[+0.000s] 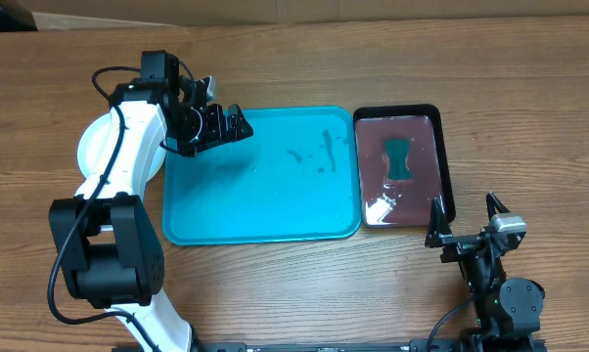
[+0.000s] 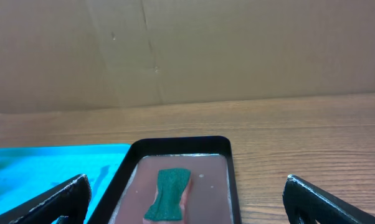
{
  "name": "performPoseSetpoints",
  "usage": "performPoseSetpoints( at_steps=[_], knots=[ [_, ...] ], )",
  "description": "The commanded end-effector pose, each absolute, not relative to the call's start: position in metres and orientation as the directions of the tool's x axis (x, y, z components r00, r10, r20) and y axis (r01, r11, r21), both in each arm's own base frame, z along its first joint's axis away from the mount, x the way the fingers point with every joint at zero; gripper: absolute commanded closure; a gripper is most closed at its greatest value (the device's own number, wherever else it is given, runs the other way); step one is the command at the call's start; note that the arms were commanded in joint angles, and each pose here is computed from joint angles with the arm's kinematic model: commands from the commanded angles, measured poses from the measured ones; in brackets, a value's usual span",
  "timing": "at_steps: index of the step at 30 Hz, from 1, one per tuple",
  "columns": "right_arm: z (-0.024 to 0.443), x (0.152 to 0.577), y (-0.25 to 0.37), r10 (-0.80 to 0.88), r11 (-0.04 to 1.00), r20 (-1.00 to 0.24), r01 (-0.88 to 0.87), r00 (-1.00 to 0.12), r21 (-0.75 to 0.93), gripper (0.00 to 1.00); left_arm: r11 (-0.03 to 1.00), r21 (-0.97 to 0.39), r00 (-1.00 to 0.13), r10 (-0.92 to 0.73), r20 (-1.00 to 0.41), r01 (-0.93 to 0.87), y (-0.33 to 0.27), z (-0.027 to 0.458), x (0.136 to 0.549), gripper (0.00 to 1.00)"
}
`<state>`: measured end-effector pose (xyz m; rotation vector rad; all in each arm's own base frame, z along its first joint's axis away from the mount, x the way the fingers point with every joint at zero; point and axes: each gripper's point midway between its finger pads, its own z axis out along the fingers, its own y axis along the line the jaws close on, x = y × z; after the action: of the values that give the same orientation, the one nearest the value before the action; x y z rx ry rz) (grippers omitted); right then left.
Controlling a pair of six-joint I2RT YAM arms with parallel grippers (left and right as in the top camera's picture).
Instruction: Clean dirty plates on tray and stack at the side
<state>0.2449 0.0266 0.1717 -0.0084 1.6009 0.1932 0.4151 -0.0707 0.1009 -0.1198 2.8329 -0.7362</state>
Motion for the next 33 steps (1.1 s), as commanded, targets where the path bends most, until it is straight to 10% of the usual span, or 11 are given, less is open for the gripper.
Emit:
performPoseSetpoints(
  at_steps=[1,33],
  knots=[
    [0.1704,0.2454,0.0225,0.105,0.989,-0.994,-0.106,-0.032,0.107,0.0,0.868,-0.495,-0.973,-0.103,-0.208,0.015,-0.0738,0.1056,0.4173,0.0],
    [0.1704,0.2454,0.0225,0.105,0.989,-0.994,-0.106,-0.032,0.107,0.0,0.879,-0.476,-0.972,-0.093,-0.214,0.02,-0.0746,0.105,0.4172,0.0]
  ],
)
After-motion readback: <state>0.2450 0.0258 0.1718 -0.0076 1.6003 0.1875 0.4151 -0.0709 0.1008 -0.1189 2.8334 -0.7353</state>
